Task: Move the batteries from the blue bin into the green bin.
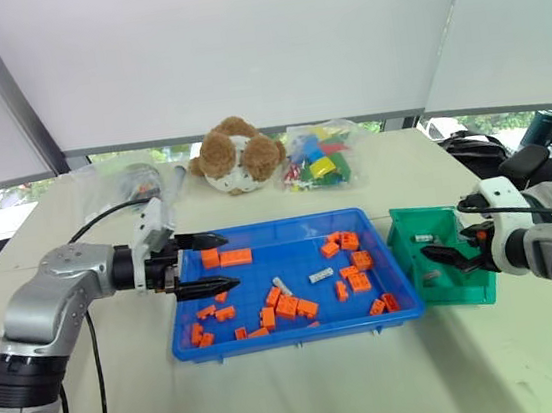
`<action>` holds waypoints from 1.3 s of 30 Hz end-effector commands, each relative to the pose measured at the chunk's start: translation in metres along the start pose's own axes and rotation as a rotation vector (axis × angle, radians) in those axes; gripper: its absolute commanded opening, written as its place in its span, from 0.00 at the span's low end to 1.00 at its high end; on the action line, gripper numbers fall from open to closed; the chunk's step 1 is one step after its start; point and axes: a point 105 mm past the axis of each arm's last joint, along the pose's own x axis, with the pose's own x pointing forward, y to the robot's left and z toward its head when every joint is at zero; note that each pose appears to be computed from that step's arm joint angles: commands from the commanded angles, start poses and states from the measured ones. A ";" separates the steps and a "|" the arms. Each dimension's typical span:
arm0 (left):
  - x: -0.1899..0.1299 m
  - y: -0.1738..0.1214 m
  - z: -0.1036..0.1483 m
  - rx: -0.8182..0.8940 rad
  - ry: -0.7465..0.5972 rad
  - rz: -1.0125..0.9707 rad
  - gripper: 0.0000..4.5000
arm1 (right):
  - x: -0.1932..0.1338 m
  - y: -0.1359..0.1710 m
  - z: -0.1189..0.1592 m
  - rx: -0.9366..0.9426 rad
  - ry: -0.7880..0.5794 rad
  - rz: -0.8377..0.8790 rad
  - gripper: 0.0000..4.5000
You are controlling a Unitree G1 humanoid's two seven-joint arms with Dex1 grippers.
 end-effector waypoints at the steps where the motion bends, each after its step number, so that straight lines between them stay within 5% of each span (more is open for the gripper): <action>1: -0.003 0.000 0.011 0.054 -0.015 0.007 1.00 | -0.013 0.014 0.039 -0.100 -0.136 0.079 0.98; 7: -0.002 0.001 0.012 0.059 -0.016 0.011 1.00 | 0.002 0.083 0.066 -0.197 -0.195 0.365 0.98; 15: -0.003 0.000 0.015 0.071 -0.020 0.024 1.00 | 0.048 0.152 0.050 -0.335 -0.139 0.562 0.98; 26: -0.006 -0.004 0.015 0.070 -0.023 0.053 1.00 | 0.097 0.182 0.042 -0.424 -0.094 0.511 0.98; 39: -0.006 -0.005 0.015 0.067 -0.030 0.068 1.00 | 0.105 0.205 0.036 -0.462 -0.063 0.580 0.98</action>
